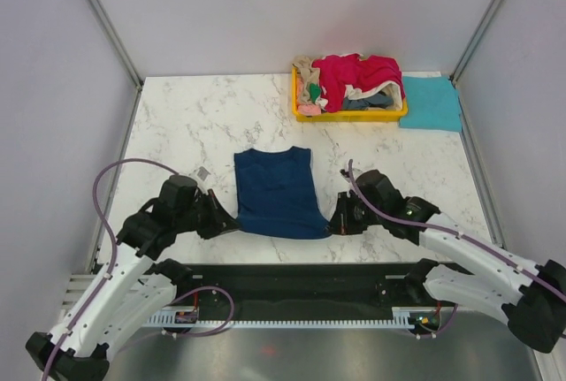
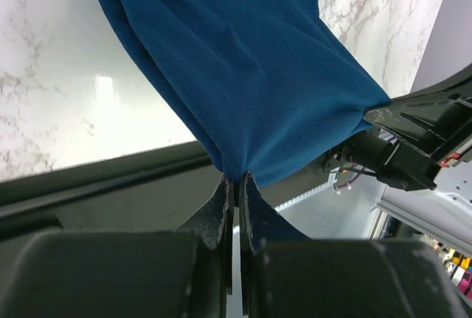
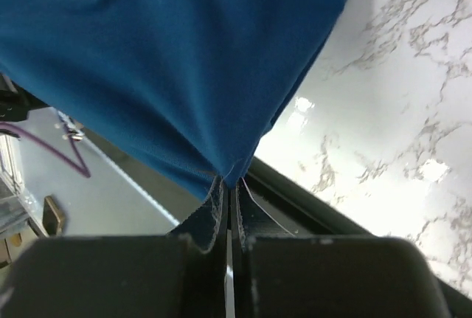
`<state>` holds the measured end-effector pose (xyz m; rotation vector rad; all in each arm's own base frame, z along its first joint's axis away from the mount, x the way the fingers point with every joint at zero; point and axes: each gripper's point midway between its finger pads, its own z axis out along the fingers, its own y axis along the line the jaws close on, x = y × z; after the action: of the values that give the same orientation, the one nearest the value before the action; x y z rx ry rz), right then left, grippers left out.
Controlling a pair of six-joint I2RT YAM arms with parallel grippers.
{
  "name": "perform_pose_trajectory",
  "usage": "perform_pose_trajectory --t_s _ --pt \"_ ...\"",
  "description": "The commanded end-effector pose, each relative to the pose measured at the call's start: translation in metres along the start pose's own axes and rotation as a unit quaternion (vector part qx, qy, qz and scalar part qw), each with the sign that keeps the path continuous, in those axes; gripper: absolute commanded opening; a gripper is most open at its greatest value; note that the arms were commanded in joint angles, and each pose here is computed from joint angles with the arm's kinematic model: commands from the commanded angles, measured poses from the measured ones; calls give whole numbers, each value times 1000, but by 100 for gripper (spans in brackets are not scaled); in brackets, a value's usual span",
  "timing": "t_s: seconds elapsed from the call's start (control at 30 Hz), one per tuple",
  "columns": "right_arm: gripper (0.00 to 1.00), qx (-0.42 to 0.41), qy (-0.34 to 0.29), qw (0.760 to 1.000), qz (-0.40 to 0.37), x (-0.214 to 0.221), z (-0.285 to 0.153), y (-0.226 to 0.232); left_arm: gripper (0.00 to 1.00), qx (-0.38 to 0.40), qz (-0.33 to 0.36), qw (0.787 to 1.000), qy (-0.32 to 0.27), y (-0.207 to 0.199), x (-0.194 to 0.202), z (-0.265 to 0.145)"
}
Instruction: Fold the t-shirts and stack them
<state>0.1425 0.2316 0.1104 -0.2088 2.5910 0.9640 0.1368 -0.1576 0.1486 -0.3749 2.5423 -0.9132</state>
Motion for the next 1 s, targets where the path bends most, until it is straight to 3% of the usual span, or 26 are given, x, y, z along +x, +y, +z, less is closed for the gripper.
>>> perform_pose_trajectory --t_s 0.0,0.4,0.97 --pt "0 38 -17 999 26 -8 -27 6 2 -30 -12 999 -4 -4 -3 -26" --pt "0 122 -71 988 -60 -116 -20 18 2 -100 66 992 -49 -25 -76 -12" --pt "0 145 -45 987 -50 -179 24 -27 2 -96 59 993 -33 -23 -164 39"
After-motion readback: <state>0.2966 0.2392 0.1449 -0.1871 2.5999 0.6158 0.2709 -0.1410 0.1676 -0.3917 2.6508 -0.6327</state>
